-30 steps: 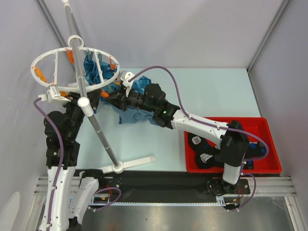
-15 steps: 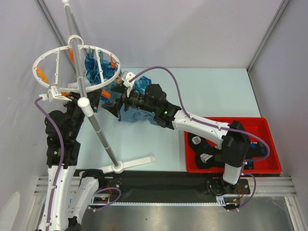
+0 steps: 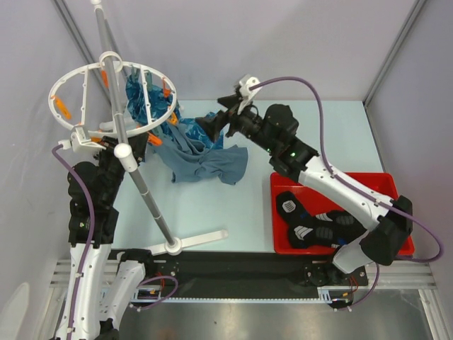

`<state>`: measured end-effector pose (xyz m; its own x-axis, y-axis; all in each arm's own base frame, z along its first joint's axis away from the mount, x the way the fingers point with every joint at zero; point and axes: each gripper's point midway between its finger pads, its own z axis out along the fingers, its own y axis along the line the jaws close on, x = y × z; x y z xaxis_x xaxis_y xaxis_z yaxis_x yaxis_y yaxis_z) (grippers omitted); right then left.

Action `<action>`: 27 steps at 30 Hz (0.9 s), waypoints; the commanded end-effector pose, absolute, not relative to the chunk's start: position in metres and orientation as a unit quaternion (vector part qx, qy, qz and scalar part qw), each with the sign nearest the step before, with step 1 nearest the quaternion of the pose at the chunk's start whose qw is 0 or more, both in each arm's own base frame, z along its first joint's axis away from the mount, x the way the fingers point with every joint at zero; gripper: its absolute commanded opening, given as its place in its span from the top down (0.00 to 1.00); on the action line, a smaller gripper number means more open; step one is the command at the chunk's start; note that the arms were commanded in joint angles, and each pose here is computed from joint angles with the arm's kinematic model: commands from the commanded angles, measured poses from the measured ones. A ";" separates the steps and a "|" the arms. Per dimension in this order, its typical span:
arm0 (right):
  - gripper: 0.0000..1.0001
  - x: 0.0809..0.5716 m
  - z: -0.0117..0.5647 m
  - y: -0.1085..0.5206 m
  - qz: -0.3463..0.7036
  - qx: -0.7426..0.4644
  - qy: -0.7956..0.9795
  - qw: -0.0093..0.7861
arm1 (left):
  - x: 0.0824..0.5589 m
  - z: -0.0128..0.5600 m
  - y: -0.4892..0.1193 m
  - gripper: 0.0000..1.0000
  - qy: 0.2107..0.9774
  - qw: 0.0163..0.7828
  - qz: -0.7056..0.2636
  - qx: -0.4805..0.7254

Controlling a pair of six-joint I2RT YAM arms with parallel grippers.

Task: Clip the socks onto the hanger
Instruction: Pick up the sock from the bin.

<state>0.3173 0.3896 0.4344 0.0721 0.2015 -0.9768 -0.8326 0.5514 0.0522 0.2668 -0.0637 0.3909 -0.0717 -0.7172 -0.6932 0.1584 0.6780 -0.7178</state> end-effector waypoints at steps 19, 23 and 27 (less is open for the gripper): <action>0.19 0.311 0.213 0.110 0.079 0.107 0.854 0.503 | 0.259 0.393 -0.066 1.00 0.651 0.646 -0.341 -0.207; 0.27 0.298 0.163 0.098 0.043 0.117 0.885 0.449 | 0.255 0.398 -0.066 1.00 0.647 0.652 -0.339 -0.203; 0.37 0.288 0.143 0.084 0.027 0.158 0.891 0.426 | 0.255 0.398 -0.067 1.00 0.649 0.650 -0.342 -0.200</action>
